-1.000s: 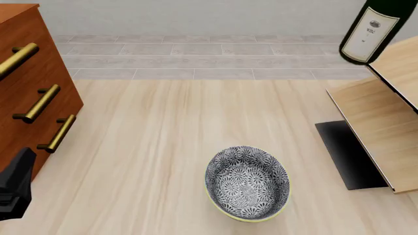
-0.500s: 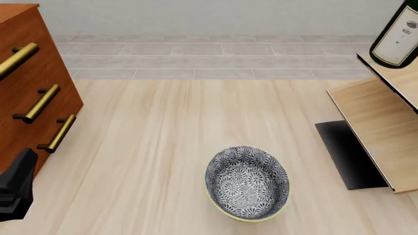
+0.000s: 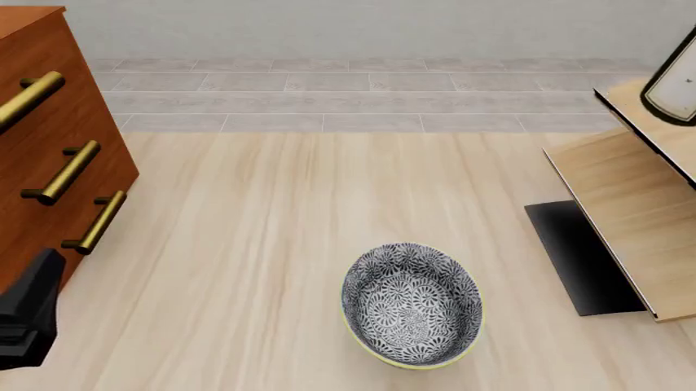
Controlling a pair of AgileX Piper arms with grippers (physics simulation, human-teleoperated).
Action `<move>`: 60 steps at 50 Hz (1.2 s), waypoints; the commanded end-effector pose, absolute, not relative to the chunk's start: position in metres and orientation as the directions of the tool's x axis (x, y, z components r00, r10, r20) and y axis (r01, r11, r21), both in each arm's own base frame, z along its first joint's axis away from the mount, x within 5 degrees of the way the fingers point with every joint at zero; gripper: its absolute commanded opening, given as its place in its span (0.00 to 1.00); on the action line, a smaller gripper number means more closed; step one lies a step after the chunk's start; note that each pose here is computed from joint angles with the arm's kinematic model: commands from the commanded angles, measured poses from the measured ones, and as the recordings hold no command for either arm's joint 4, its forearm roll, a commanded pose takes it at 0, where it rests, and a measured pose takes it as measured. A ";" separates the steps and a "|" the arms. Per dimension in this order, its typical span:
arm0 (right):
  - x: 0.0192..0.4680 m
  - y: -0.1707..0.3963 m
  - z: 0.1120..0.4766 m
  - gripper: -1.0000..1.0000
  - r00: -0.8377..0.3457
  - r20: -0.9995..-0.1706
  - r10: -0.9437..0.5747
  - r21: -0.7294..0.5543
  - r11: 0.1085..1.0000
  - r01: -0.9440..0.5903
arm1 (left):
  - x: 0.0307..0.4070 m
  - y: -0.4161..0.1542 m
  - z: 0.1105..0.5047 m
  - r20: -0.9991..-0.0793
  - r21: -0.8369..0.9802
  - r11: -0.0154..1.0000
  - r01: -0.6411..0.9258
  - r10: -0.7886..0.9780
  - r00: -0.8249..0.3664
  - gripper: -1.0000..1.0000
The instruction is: Put the wine bottle on the wine rack.
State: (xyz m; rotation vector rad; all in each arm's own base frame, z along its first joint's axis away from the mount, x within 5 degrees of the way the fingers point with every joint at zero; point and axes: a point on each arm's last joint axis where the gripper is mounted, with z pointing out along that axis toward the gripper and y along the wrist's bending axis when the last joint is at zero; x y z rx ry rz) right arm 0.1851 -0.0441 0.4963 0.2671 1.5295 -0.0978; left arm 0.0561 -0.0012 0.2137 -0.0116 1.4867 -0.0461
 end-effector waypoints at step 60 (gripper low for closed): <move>0.199 -0.084 0.462 0.00 0.057 -0.941 0.334 0.329 0.858 0.394 | 0.056 -0.001 0.212 -0.996 -0.049 0.999 0.015 -0.050 0.075 1.00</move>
